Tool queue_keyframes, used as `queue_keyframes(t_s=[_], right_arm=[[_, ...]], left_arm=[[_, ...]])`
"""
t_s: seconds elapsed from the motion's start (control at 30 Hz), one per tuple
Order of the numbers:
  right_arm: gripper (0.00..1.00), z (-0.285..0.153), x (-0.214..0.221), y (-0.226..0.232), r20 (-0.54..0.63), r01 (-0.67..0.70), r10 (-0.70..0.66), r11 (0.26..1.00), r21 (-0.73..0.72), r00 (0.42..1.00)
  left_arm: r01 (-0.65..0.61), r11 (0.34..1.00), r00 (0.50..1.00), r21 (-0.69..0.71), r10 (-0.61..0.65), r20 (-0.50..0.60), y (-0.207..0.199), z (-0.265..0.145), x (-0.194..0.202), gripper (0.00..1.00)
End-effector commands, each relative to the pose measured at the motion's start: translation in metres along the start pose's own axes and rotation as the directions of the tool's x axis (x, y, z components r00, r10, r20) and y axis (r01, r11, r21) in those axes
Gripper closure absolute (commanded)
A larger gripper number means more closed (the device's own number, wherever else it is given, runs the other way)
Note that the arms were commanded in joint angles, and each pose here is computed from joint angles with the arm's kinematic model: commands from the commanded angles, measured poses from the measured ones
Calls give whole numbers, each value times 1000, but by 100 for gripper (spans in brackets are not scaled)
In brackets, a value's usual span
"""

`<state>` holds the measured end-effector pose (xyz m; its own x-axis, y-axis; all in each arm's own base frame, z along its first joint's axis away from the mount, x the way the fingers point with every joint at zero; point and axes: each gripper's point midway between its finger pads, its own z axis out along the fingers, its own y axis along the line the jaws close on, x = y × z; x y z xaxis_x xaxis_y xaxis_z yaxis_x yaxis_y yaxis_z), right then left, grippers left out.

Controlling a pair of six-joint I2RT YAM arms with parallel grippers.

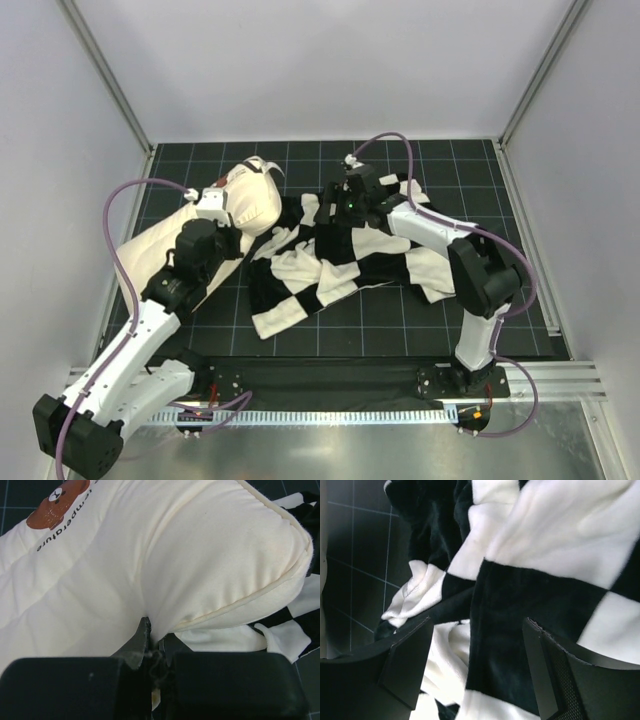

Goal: Put the pillow into the pillowcase

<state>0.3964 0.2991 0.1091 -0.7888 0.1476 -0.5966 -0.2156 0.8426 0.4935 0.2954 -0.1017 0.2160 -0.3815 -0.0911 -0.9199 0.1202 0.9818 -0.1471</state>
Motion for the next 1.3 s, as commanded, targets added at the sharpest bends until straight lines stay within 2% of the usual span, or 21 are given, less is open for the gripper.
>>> queue_keyframes(t_s=[0.0,0.23,0.37,0.4,0.53,0.6,0.7,0.73,0.8,0.83,0.97,1.07,1.13,1.2,1.27], right_arm=[[21,9,-22,23,68,-5,6,1000,-12,998],[30,42,-18,10,42,-8,5,997,71,999],[44,55,-20,6,42,-7,3,996,87,999],[52,56,-23,8,44,-3,-1,996,89,999],[68,63,-30,11,49,8,-12,996,90,999],[73,67,-33,12,44,17,-21,996,93,999],[74,67,-39,4,46,45,-53,988,150,998],[70,66,-40,2,45,52,-60,985,163,997],[41,63,-40,-3,48,68,-78,980,188,996],[35,62,-41,-5,51,73,-85,977,198,995],[34,61,-42,-16,56,112,-133,954,279,990],[34,64,-39,-10,32,128,-141,958,257,989],[34,60,-43,8,69,148,-165,968,204,984],[29,62,-43,18,94,147,-164,974,170,982],[27,71,-38,10,58,146,-162,966,211,985]], left_arm=[[85,996,980,41,-91,176,-9,-6,-44,100],[84,995,976,58,-94,196,-11,-9,-45,100],[82,995,977,51,-91,194,-10,-9,-43,100],[80,996,977,50,-89,192,-10,-9,-42,100],[72,996,978,54,-81,190,-11,-8,-41,100],[62,997,980,53,-71,184,-12,-6,-39,100],[52,997,982,48,-60,181,-12,-5,-38,100],[47,998,982,44,-55,181,-12,-5,-39,100],[49,998,980,34,-55,189,-10,-6,-40,100],[49,998,980,32,-54,193,-9,-6,-41,100],[48,999,978,0,-47,202,-3,-7,-43,100],[74,996,977,-55,-61,207,7,-7,-42,100],[109,987,970,-115,-80,230,19,-10,-44,100],[129,982,964,-136,-92,248,24,-12,-47,100],[142,980,961,-139,-103,255,27,-12,-50,100]])
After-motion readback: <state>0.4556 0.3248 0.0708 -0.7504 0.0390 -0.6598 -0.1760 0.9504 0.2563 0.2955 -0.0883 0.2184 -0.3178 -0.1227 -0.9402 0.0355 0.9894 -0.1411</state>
